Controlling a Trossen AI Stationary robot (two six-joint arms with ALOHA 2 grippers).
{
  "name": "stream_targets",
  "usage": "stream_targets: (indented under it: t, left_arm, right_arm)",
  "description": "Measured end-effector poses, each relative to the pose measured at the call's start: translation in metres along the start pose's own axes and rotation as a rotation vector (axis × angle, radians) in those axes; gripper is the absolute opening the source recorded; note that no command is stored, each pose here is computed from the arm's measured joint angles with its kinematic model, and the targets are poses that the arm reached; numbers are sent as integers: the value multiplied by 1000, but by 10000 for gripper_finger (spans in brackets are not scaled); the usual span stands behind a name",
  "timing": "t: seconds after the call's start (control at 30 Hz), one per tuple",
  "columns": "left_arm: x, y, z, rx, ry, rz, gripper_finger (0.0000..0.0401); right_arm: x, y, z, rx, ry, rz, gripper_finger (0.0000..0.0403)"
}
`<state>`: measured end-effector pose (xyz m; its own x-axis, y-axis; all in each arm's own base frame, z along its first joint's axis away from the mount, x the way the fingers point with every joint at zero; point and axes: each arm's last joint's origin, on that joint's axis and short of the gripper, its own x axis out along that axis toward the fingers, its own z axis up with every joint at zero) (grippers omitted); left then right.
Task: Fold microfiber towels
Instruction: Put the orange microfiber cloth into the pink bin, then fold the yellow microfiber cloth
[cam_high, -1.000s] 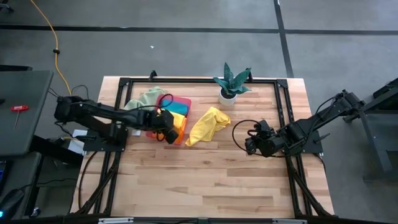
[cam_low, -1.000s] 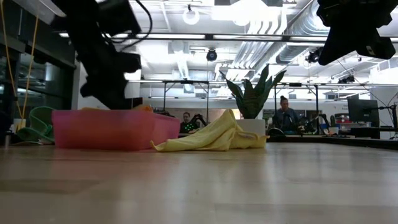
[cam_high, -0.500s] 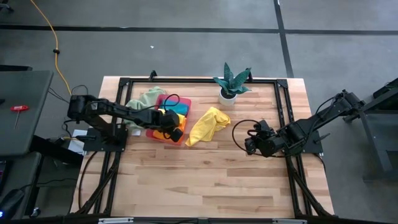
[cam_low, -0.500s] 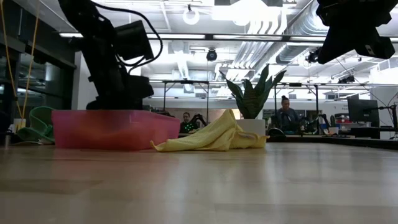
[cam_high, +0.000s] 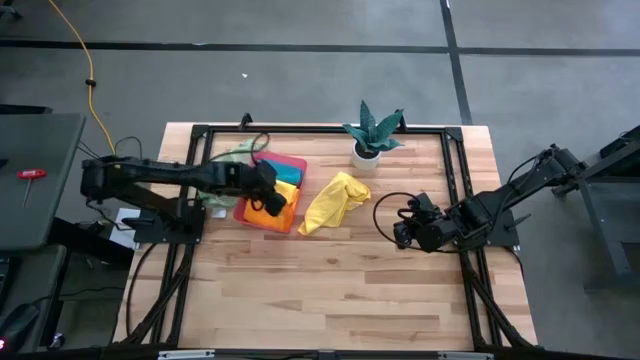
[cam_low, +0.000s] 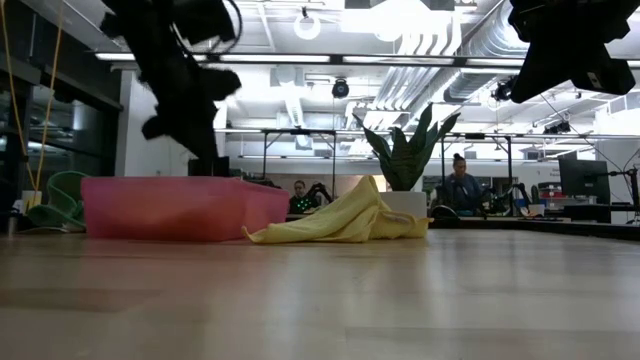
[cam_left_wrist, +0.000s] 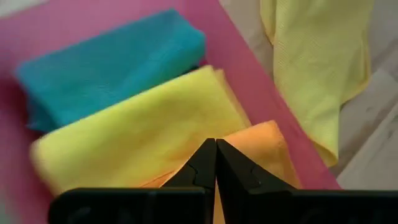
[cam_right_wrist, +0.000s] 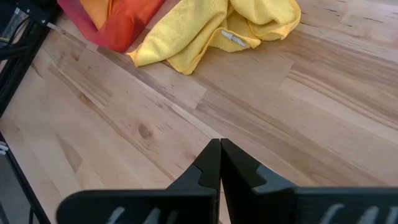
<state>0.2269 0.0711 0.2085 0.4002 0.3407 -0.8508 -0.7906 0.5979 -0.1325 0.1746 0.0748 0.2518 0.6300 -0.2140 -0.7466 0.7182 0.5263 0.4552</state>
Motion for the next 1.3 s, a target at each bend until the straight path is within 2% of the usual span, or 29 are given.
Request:
stream_targets:
  t: [0.17, 0.3, 0.4, 0.6, 0.87, 1.07, 1.17, 1.3]
  left_arm:
    - [-17, 17, -8, -3, 85, 30, 0]
    - [-8, 27, -24, -5, 226, 5, 0]
    - [3, 31, -34, -8, 261, 4, 0]
    - [11, 37, -39, 1, 185, 137, 0]
    - [11, 39, -32, -23, 191, 105, 0]
    - [-33, 29, 4, -5, 3, -32, 0]
    - [-71, 24, 21, 41, -150, -127, 0]
    - [-124, 17, 29, 107, -439, -312, 0]
  right_arm:
    - [0, 0, 0, 0, 0, 0, 0]
    - [0, 0, 0, -1, -1, 0, 0]
    - [0, 0, 0, 0, -1, 0, 0]
    - [0, 0, 0, 2, -2, 2, 0]
    - [0, 2, 0, 13, -7, 22, 0]
    - [0, 7, 2, 20, -17, 69, 0]
    - [1, 12, 7, 35, -57, 111, 0]
    - [4, 20, 23, 19, -167, 171, 1]
